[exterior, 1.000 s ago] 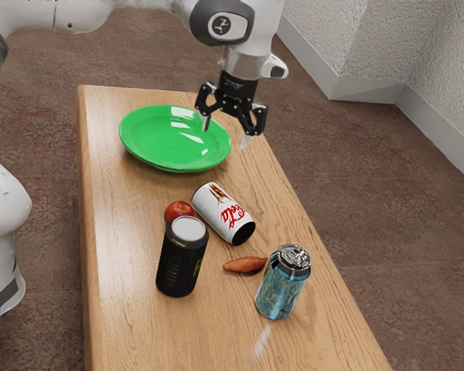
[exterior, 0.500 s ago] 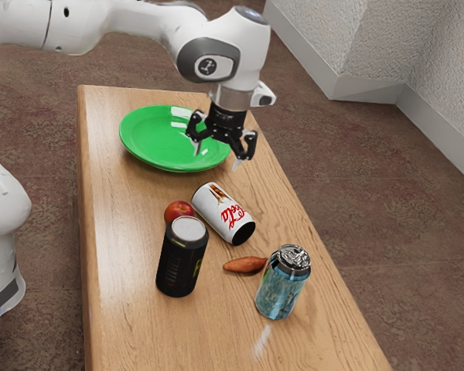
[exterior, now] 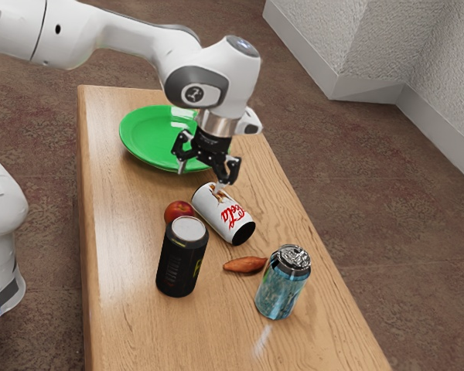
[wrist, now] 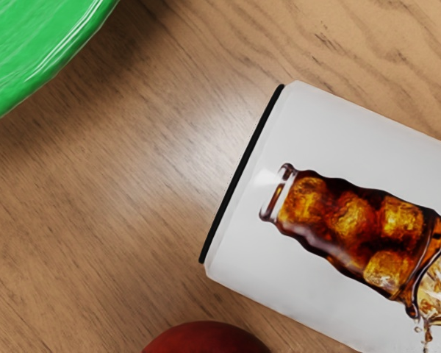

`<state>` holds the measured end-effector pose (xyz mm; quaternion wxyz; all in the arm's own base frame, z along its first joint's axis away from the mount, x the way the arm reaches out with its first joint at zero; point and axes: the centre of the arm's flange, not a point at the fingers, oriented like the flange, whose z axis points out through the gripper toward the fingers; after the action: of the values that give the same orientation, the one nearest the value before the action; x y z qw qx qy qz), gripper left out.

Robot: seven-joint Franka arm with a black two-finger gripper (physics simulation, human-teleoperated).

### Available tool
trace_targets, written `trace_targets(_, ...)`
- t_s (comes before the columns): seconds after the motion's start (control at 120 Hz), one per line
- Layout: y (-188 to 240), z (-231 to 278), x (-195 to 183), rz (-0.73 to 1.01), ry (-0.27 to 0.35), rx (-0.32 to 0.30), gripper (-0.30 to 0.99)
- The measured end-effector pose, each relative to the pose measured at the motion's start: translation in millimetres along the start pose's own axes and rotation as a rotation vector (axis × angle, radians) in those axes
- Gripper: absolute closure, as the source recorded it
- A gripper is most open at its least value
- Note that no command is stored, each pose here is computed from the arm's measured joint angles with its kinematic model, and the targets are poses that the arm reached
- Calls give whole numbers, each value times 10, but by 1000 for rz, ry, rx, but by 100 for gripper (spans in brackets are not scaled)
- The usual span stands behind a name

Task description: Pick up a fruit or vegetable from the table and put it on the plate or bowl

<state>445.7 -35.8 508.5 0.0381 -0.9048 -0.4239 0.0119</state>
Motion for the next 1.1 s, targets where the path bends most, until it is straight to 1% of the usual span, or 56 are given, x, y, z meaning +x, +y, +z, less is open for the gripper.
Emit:
trace_targets(0.108,-46,32,-11,27,-15,3,0)
trace_targets(0.292,14,21,-235,113,-22,6,0)
trace_targets(0.358,-38,75,-248,123,-37,10,0)
trace_targets(0.667,-84,263,-422,195,-66,35,0)
trace_targets(0.9,-111,323,-570,238,-61,44,0)
trace_targets(1.1,-144,433,-616,252,-66,48,0)
